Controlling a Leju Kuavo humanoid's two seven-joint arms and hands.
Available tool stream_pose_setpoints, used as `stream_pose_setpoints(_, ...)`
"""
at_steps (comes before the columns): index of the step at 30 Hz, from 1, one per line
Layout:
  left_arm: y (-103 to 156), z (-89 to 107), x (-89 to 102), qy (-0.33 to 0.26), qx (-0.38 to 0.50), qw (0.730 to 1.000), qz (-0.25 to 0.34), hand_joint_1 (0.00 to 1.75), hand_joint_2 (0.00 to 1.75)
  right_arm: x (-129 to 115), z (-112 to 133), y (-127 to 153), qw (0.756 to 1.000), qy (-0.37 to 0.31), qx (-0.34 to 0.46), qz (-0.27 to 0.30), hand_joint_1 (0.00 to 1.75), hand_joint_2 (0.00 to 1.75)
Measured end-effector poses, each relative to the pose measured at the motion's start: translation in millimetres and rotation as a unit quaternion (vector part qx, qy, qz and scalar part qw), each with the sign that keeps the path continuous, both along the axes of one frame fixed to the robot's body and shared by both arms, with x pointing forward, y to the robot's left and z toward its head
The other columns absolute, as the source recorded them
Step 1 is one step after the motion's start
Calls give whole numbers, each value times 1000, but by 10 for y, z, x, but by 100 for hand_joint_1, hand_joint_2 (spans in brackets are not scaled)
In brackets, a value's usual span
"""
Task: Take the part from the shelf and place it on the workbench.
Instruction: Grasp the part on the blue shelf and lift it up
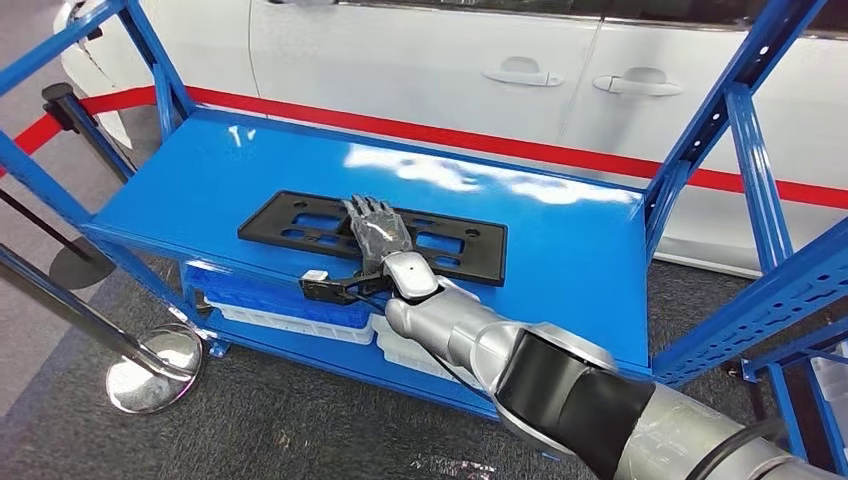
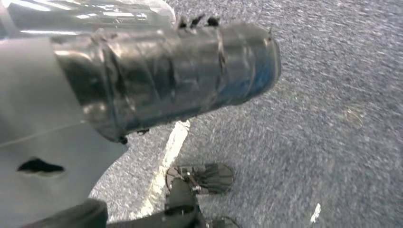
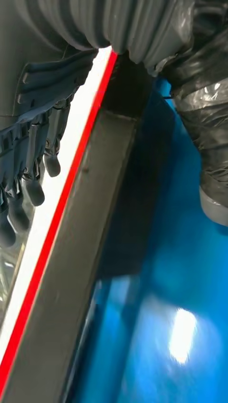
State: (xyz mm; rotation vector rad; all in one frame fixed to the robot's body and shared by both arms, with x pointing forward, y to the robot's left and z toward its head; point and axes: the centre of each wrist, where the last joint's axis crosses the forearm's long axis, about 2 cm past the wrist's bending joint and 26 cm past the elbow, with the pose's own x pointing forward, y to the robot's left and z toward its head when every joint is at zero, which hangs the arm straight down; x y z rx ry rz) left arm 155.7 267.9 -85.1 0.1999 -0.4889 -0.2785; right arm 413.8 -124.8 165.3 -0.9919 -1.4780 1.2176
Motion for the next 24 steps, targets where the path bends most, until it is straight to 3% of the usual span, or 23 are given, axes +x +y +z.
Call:
stream_pose_setpoints(9,-3,-2,-5,2,1,1000,-1,0,0,6,-23,-3,995,21,-85,-40,2,175)
stream_pose_setpoints(10,-3,0,0,1,1,1000,-1,0,0,15,-19,-14,995,27,-91,-42,31,175)
stream_pose_setpoints(13,-3,1,3,1,1,1000,-2,0,0,36,-18,-52,993,47,-101,-46,157,175)
stream_pose_setpoints(14,-2,2,5,1,2,1000,-2,0,0,41,-23,-66,992,54,-104,-47,172,175)
stream_pose_setpoints(24,1,0,4,-2,-20,1000,1,0,0,38,-90,-119,985,119,-121,-24,175,175)
